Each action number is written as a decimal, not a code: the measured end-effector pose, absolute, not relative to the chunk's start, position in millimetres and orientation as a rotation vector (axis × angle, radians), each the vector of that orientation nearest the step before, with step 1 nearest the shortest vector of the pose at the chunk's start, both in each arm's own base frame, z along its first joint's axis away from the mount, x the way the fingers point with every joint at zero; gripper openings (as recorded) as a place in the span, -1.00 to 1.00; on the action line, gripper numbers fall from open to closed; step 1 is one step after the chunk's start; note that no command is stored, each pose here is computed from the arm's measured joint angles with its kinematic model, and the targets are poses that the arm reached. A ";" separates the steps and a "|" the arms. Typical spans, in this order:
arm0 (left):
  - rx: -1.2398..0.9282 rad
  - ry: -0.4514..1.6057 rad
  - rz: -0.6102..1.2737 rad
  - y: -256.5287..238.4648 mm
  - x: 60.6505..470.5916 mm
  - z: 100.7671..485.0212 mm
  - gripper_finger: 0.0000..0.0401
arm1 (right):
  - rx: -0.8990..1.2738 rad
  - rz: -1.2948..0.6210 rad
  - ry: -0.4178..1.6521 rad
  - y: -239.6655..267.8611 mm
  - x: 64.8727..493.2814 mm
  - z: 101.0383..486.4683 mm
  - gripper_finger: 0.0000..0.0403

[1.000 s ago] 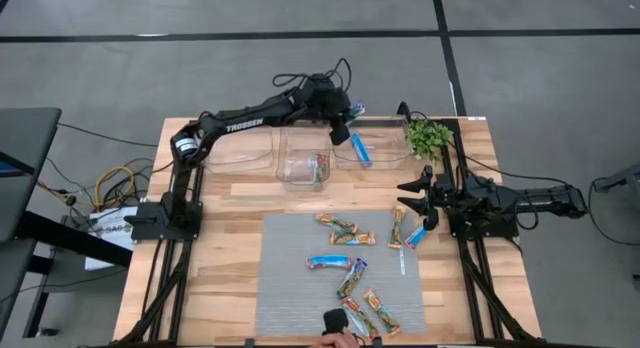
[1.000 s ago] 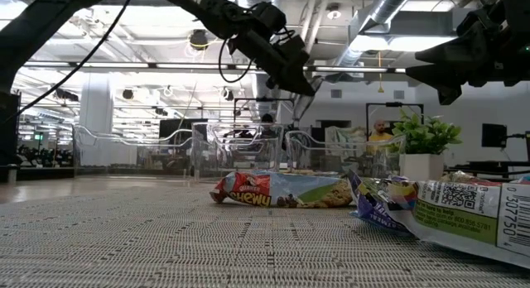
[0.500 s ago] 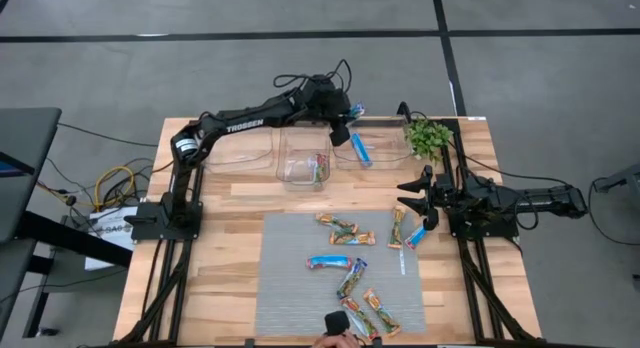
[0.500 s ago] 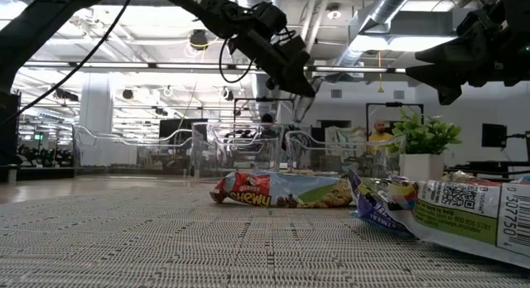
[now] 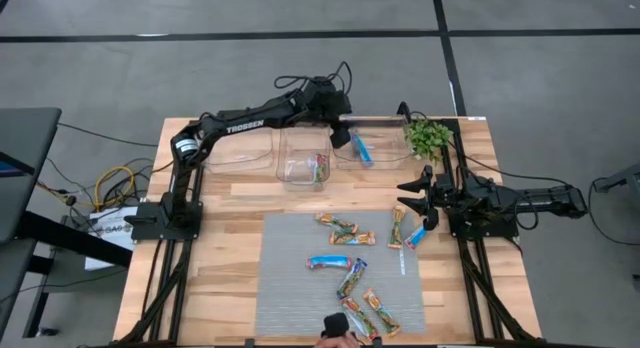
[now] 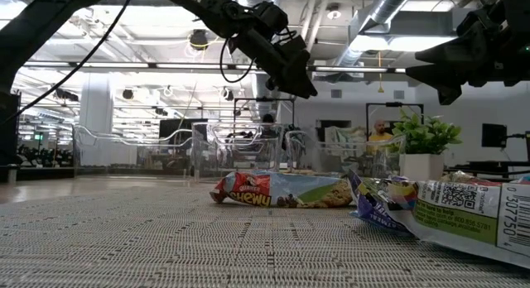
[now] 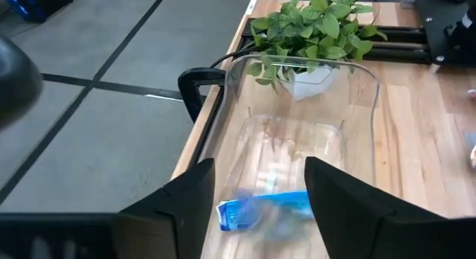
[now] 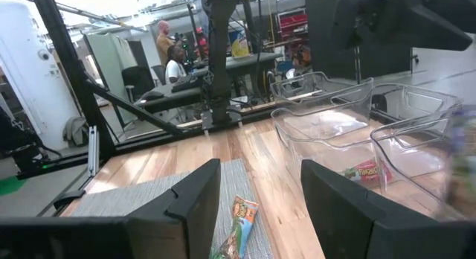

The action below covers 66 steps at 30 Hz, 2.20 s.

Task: Pick and place Granola Bars by type
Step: Put the yellow granola bar into the left transparent bin

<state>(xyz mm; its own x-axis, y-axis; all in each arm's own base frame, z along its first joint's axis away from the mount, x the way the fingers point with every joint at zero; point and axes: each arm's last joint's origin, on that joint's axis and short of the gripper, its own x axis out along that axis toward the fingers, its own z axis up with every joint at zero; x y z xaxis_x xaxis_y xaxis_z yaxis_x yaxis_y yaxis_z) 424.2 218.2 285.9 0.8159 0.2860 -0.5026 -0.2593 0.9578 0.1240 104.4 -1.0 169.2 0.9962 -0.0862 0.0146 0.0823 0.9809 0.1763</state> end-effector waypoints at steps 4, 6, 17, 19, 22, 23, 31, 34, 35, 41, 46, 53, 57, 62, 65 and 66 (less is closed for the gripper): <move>0.048 0.544 0.287 216.3 425.1 285.8 0.03 | 0.176 -0.085 -0.022 -1.1 104.4 169.2 -0.11; 0.046 0.548 0.285 215.3 425.3 285.6 0.03 | 0.176 -0.085 -0.022 -1.1 104.4 169.2 -0.11; -0.130 0.528 0.101 177.5 439.5 285.8 0.03 | 0.177 -0.085 -0.022 -1.1 104.4 169.2 -0.11; -0.153 0.524 0.034 165.0 444.0 286.0 0.03 | 0.176 -0.085 -0.022 -1.0 104.4 169.2 -0.11; -0.164 0.532 -0.084 143.5 448.2 287.9 0.03 | 0.177 -0.085 -0.023 -1.1 104.4 169.3 -0.10; -0.154 0.536 -0.115 135.6 449.8 288.1 0.03 | 0.176 -0.085 -0.023 -1.1 104.4 169.3 -0.10; -0.049 0.631 -0.249 80.6 456.4 281.7 0.03 | 0.176 -0.085 -0.022 -1.0 104.4 169.2 -0.11; -0.022 0.653 -0.299 59.5 458.1 279.9 0.03 | 0.176 -0.085 -0.022 -1.1 104.4 169.2 -0.10; -0.018 0.654 -0.311 53.3 458.9 279.8 0.03 | 0.176 -0.084 -0.023 -1.0 104.4 169.3 -0.10; 0.013 0.671 -0.334 30.2 460.5 278.7 0.03 | 0.176 -0.085 -0.022 -1.1 104.4 169.2 -0.10; 0.036 0.703 -0.276 27.3 459.8 276.8 0.03 | 0.176 -0.085 -0.022 -1.1 104.4 169.2 -0.11; 0.207 0.892 -0.231 16.6 448.1 264.2 0.03 | 0.177 -0.085 -0.023 -1.1 104.4 169.3 -0.10; 0.267 0.979 -0.243 8.0 445.2 253.8 0.03 | 0.177 -0.085 -0.022 -1.1 104.4 169.2 -0.11; 0.279 1.035 -0.257 0.4 448.4 237.9 0.03 | 0.177 -0.085 -0.022 -1.1 104.4 169.2 -0.10; 0.289 1.062 -0.250 -1.4 453.0 224.6 0.03 | 0.176 -0.085 -0.012 -1.1 104.4 168.2 -0.09; 0.287 1.074 -0.251 -1.4 453.3 221.4 0.03 | 0.176 -0.085 -0.013 -1.0 104.4 168.3 -0.09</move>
<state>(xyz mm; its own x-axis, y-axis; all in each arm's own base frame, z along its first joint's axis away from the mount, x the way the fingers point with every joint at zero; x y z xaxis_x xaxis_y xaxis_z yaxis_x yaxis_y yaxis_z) 453.3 -1.4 221.4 0.4545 -0.0618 -0.8886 0.3386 0.9347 0.1082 104.4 -1.0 168.3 0.9963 -0.0857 0.0054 0.0835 0.9810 0.1753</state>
